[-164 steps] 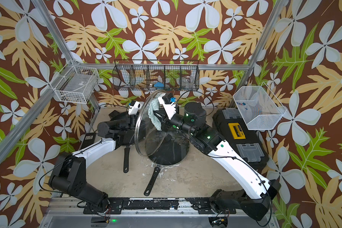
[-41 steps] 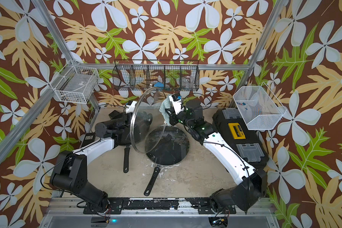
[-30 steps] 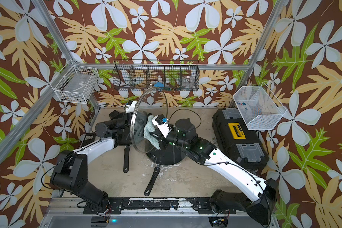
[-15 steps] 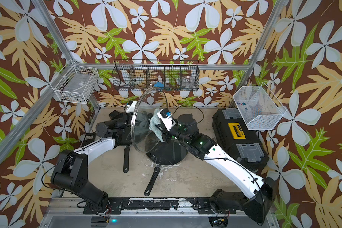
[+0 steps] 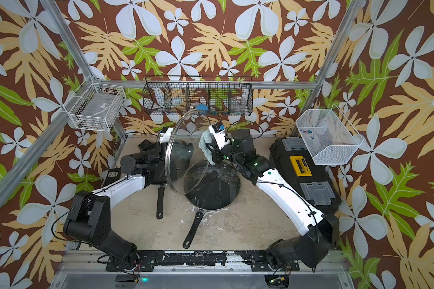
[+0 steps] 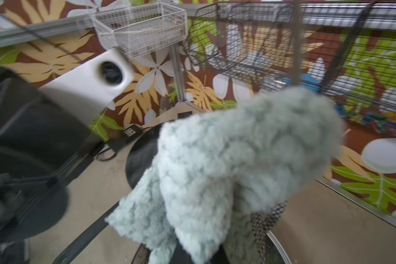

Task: Wipe the pot lid with a cloth
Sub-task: Wipe the pot lid.

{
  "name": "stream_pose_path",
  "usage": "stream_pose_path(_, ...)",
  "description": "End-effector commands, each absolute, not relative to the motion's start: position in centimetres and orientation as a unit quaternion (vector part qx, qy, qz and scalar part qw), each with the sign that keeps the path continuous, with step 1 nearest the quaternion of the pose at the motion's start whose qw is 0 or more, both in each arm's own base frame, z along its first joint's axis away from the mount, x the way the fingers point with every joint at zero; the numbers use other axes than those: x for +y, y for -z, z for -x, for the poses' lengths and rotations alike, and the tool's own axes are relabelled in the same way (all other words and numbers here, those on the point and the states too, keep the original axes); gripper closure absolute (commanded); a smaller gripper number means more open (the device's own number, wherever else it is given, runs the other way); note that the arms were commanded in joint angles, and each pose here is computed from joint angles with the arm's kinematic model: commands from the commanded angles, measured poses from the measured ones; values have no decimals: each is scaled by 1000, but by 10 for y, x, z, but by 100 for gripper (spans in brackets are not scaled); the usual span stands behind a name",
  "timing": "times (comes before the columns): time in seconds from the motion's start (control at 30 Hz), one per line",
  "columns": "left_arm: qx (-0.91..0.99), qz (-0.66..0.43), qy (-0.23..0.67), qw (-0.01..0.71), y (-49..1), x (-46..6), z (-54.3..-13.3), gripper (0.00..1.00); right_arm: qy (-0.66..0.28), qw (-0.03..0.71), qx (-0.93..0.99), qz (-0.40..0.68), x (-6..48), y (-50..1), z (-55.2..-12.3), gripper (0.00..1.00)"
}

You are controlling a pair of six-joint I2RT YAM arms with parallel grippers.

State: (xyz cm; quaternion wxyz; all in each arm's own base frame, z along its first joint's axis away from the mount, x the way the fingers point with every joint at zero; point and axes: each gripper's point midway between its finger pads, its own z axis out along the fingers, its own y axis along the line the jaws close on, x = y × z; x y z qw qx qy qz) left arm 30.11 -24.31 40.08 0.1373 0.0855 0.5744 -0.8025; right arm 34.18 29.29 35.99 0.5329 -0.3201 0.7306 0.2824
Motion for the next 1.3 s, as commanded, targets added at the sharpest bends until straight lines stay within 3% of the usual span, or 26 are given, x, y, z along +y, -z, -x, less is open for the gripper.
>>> stream_pose_path(0.0,493,-174,820,231,-439,-229,-268,100,-300,522,712,362,311,-358,-301,100)
stream_pose_path(0.2,494,-174,820,230,-439,-229,-268,100,-365,502,674,401,348,-350,-221,100)
stream_pose_path(0.33,494,-174,820,230,-438,-229,-269,100,-386,493,674,392,350,-345,-203,100)
stream_pose_path(0.57,494,-175,820,230,-439,-229,-268,100,-311,517,729,324,308,-321,-273,100)
stream_pose_path(0.9,493,-178,820,231,-440,-228,-266,100,-262,550,746,270,271,-348,-397,100)
stream_pose_path(1.03,494,-177,820,231,-440,-228,-266,100,-248,553,746,276,276,-359,-411,100)
stream_pose_path(1.27,494,-174,820,229,-438,-229,-268,100,-285,530,744,292,277,-341,-369,100)
